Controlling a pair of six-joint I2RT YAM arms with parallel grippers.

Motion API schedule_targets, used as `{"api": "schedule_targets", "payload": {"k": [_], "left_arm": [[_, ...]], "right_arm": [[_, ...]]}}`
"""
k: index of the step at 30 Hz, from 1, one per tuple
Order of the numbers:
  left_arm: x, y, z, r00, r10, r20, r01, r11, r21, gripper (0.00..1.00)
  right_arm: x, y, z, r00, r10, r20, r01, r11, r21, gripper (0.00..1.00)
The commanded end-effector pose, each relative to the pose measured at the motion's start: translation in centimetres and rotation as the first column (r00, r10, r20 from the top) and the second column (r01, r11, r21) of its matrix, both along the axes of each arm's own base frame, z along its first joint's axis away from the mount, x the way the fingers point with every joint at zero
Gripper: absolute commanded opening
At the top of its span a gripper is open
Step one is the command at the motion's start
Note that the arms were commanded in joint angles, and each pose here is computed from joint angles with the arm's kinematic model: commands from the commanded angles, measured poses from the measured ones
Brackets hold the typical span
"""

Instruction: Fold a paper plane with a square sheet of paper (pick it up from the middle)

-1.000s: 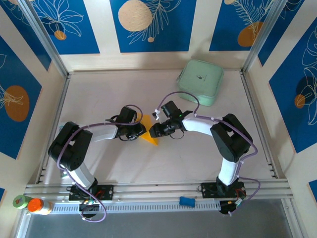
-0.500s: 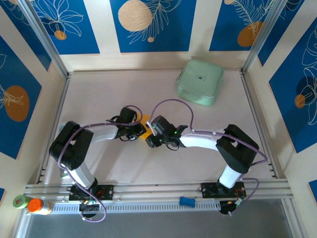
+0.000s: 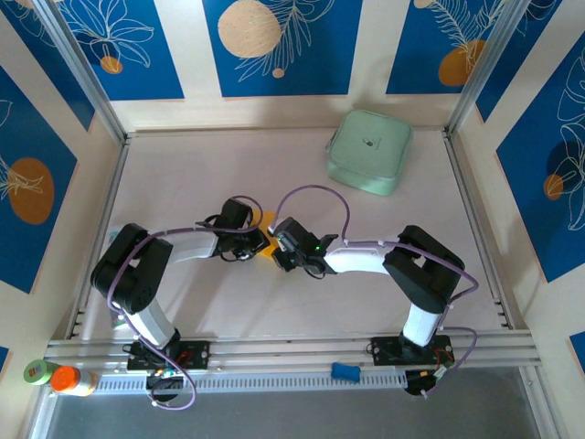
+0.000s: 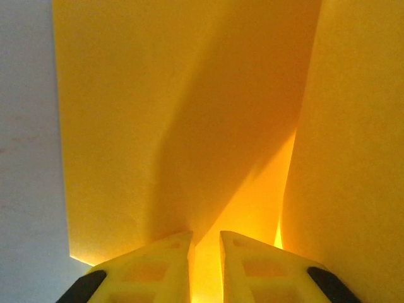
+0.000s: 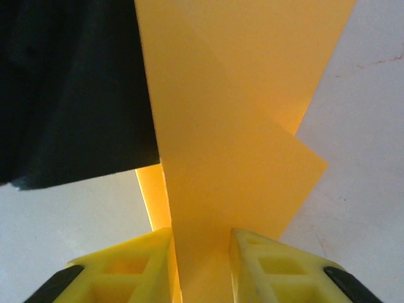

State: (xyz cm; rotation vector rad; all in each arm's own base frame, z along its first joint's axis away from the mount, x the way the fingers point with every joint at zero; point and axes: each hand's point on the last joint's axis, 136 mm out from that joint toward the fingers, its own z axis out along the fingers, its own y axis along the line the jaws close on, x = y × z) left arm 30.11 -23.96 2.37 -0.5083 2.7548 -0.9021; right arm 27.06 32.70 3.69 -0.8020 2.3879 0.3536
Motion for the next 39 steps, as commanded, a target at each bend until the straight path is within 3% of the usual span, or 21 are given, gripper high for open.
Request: {"api": "schedule_targets", "payload": {"k": [1, 10, 19, 28, 39], "left_arm": [[-0.6, -0.2, -0.4, 1.0, -0.006, -0.02, 0.006, 1.0, -0.008, 0.18], [-0.7, -0.2, -0.4, 1.0, -0.004, -0.021, 0.004, 1.0, -0.009, 0.18], [-0.6, -0.1, 0.1, 1.0, 0.001, -0.01, -0.002, 1.0, -0.01, 0.18], [-0.6, 1.1, 1.6, 0.998, 0.03, 0.052, -0.031, 0.999, 0.016, 0.19], [-0.5, 0.5, 2.2, 0.995, 0.017, 0.096, -0.013, 0.999, -0.047, 0.19]], "right_arm": [[0.1, 0.2, -0.7, 1.0, 0.011, -0.016, -0.011, 1.0, 0.014, 0.25], [0.1, 0.2, -1.2, 0.999, 0.017, -0.047, -0.016, 0.999, 0.029, 0.24], [-0.1, 0.1, -1.3, 0.995, 0.03, -0.098, -0.023, 0.997, 0.07, 0.11], [-1.1, 0.2, -1.3, 0.969, 0.096, -0.227, -0.055, 0.982, 0.179, 0.05], [-1.7, 0.3, -1.8, 0.921, 0.149, -0.36, -0.045, 0.959, 0.281, 0.03]]}}
